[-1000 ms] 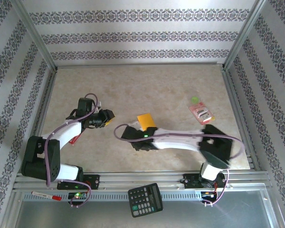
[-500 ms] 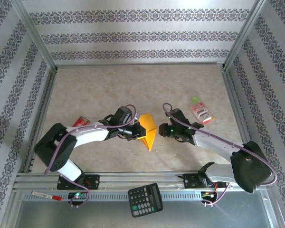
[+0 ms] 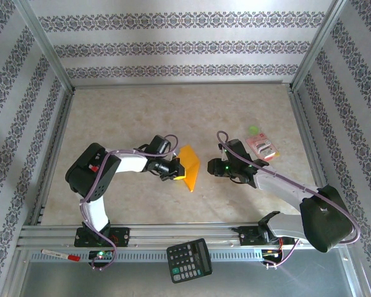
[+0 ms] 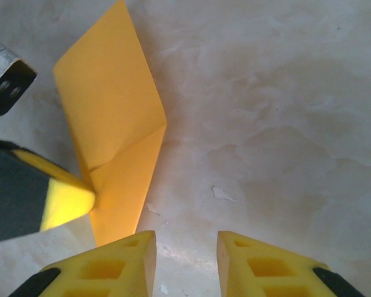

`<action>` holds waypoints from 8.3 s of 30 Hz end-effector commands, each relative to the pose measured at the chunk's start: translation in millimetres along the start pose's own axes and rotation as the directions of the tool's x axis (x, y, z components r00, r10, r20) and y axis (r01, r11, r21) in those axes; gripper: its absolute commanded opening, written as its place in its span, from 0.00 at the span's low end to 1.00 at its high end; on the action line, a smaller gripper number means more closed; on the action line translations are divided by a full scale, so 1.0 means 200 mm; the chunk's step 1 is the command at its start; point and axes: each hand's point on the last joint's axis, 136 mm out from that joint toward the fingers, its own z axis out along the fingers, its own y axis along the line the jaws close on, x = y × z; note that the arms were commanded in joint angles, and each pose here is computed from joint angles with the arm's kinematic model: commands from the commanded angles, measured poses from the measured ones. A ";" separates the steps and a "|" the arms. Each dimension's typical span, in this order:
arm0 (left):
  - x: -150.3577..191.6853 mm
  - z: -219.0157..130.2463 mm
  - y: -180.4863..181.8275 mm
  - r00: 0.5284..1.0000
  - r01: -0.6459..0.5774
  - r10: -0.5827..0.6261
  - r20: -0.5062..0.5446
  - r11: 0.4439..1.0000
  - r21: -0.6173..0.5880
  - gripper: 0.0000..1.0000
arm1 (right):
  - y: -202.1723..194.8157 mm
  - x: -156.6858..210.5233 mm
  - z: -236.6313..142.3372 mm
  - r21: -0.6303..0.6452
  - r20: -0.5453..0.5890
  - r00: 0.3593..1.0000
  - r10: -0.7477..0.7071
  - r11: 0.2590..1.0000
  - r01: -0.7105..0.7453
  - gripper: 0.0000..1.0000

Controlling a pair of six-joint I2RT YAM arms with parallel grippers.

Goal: Fold a paper plane with a square sheet of paper (pick it up from the middle)
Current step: Fold the wing for the fifth time at the center of the table.

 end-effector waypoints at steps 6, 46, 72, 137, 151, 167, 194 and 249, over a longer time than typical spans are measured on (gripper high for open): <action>0.02 0.00 0.04 0.982 -0.140 0.139 -0.126 0.990 0.000 0.06 | 0.13 -0.06 0.10 -0.138 -0.029 0.997 0.065 0.988 -0.069 0.40; 0.15 -0.14 -0.23 0.977 -0.213 0.211 0.030 0.968 0.133 0.16 | 0.10 0.01 0.20 -0.108 0.033 0.918 0.394 0.915 -0.389 0.00; 0.43 0.05 0.06 0.989 -0.081 0.081 -0.127 0.997 0.002 0.02 | 0.04 0.11 0.27 -0.071 0.074 0.907 0.416 0.909 -0.411 0.00; 0.26 -0.12 -0.15 0.449 -0.742 0.894 -0.011 0.366 -0.562 0.36 | 0.31 0.11 0.18 -0.240 -0.023 0.705 0.709 0.681 -0.692 0.00; 0.23 -0.11 -0.12 0.461 -0.722 0.887 -0.015 0.365 -0.588 0.35 | 0.35 0.11 0.18 -0.255 -0.034 0.705 0.708 0.676 -0.691 0.00; 0.23 -0.13 -0.12 0.502 -0.710 0.864 0.032 0.432 -0.556 0.09 | 0.31 0.13 0.19 -0.237 -0.021 0.705 0.708 0.682 -0.692 0.00; 0.31 -0.09 -0.12 0.542 -0.771 0.840 0.037 0.514 -0.375 0.16 | 0.26 0.10 0.15 -0.238 -0.008 0.709 0.705 0.688 -0.686 0.00; 0.37 0.01 -0.25 0.746 -0.627 0.634 0.205 0.772 -0.107 0.00 | 0.07 -0.20 -0.20 -0.182 0.177 0.901 0.397 0.913 -0.366 0.31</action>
